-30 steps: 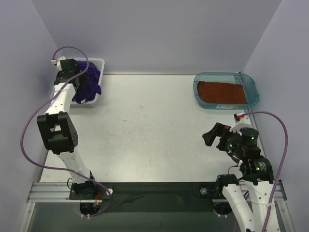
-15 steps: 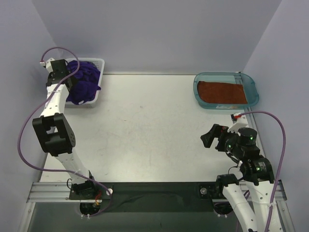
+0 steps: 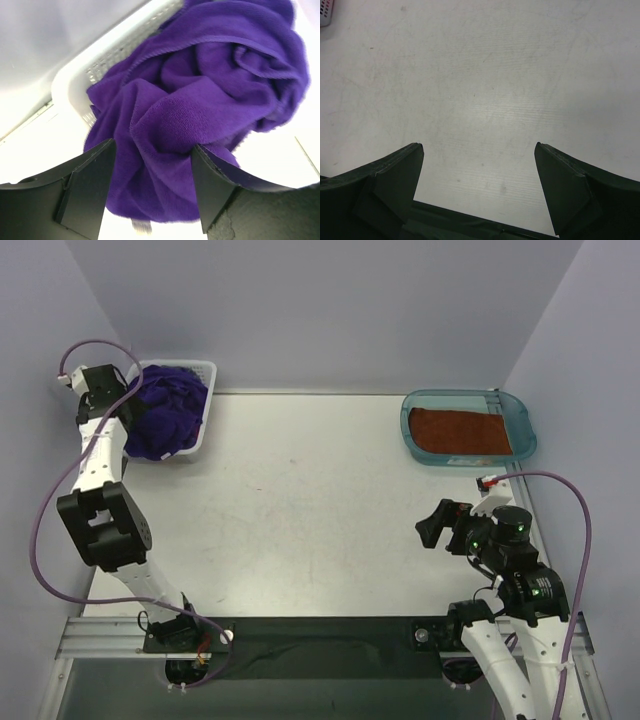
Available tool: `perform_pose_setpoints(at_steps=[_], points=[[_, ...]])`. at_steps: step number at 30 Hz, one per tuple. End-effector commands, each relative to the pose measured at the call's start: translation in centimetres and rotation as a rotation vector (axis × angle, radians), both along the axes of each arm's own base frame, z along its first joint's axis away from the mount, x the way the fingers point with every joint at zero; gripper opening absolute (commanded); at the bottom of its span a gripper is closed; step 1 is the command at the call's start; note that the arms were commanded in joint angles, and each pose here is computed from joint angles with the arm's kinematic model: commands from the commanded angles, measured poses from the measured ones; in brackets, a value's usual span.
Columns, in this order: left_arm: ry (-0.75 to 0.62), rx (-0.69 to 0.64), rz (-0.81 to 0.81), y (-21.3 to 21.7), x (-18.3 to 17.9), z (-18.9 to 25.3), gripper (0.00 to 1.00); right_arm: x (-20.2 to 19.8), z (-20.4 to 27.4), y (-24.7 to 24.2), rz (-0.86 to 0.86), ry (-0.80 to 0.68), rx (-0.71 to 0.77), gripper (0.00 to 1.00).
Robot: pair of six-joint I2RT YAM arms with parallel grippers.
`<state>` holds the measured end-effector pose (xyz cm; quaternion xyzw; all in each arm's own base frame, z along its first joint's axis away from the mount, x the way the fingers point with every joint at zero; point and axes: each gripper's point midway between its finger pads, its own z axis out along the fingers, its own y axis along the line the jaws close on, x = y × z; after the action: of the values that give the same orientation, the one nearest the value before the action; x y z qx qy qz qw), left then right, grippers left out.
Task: Fold and stack the towels
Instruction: Grab crumpled towel
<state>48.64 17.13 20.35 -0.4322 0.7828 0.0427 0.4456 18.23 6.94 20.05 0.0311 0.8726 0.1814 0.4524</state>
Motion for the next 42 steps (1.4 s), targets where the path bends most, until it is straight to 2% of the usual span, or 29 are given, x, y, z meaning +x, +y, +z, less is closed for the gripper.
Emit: perform_pose_setpoints(at_steps=[1, 4, 8, 11, 15, 17, 20, 21, 22, 23, 24, 25, 26, 35, 38, 41, 42], points=[[-0.111, 0.055, -0.051, -2.4, -0.7, 6.1, 0.72, -0.1, 0.0, -0.2, 0.001, -0.003, -0.022, 0.99], [-0.072, 0.148, -0.089, -4.0, -1.9, 6.6, 0.73, -0.1, -0.1, -0.2, -0.001, 0.000, -0.022, 0.99], [0.027, 0.287, -0.180, -8.5, -3.1, 5.5, 0.73, -0.2, -0.3, -0.2, 0.001, 0.003, -0.020, 0.99], [0.109, 0.349, -0.223, -10.1, -4.0, 3.4, 0.73, -0.3, -0.4, -0.1, 0.008, 0.005, -0.022, 0.99], [0.212, 0.386, -0.216, -9.9, -5.1, 1.0, 0.73, -0.4, -0.5, -0.1, 0.007, 0.006, -0.021, 0.99], [0.234, 0.350, -0.185, -9.8, -6.0, -0.2, 0.73, -0.4, -0.6, -0.1, 0.007, 0.006, -0.021, 0.99], [0.185, 0.232, -0.116, -8.7, -7.9, -2.0, 0.73, -0.5, -0.7, -0.2, 0.001, 0.005, -0.020, 0.99], [0.095, 0.183, -0.097, -8.1, -7.9, -0.9, 0.74, -0.5, -0.8, -0.1, 0.002, 0.003, -0.020, 0.99], [0.093, 0.128, -0.071, -7.8, -8.9, -3.0, 0.77, -0.5, -0.8, -0.1, 0.004, 0.005, -0.019, 0.99], [0.053, 0.094, -0.063, -7.5, -9.1, -3.2, 0.78, -0.5, -0.8, -0.1, 0.004, 0.005, -0.018, 0.99], [-0.052, 0.049, -0.090, -8.0, -8.3, -1.8, 0.79, -0.5, -0.8, -0.1, 0.004, 0.005, -0.018, 0.99], [-0.085, 0.011, -0.051, -6.8, -8.7, -2.2, 0.79, -0.6, -0.9, 0.0, 0.008, 0.006, -0.016, 0.99], [-0.088, -0.011, -0.053, -6.9, -9.0, -3.4, 0.79, -0.6, -0.9, 0.0, 0.008, 0.004, -0.019, 0.99], [-0.271, -0.122, -0.023, -4.5, -5.7, -3.5, 0.78, -0.6, -1.2, 0.0, 0.006, 0.014, -0.017, 0.99], [-0.262, -0.128, -0.004, -3.9, -4.8, -3.7, 0.74, -0.6, -1.3, 0.0, 0.005, 0.019, -0.017, 1.00], [-0.247, -0.125, 0.015, -3.4, -4.3, -4.1, 0.65, -0.6, -1.4, 0.0, 0.005, 0.022, -0.018, 0.99], [-0.233, -0.133, 0.020, -3.4, -4.3, -4.6, 0.57, -0.6, -1.4, 0.0, 0.004, 0.022, -0.018, 1.00]])
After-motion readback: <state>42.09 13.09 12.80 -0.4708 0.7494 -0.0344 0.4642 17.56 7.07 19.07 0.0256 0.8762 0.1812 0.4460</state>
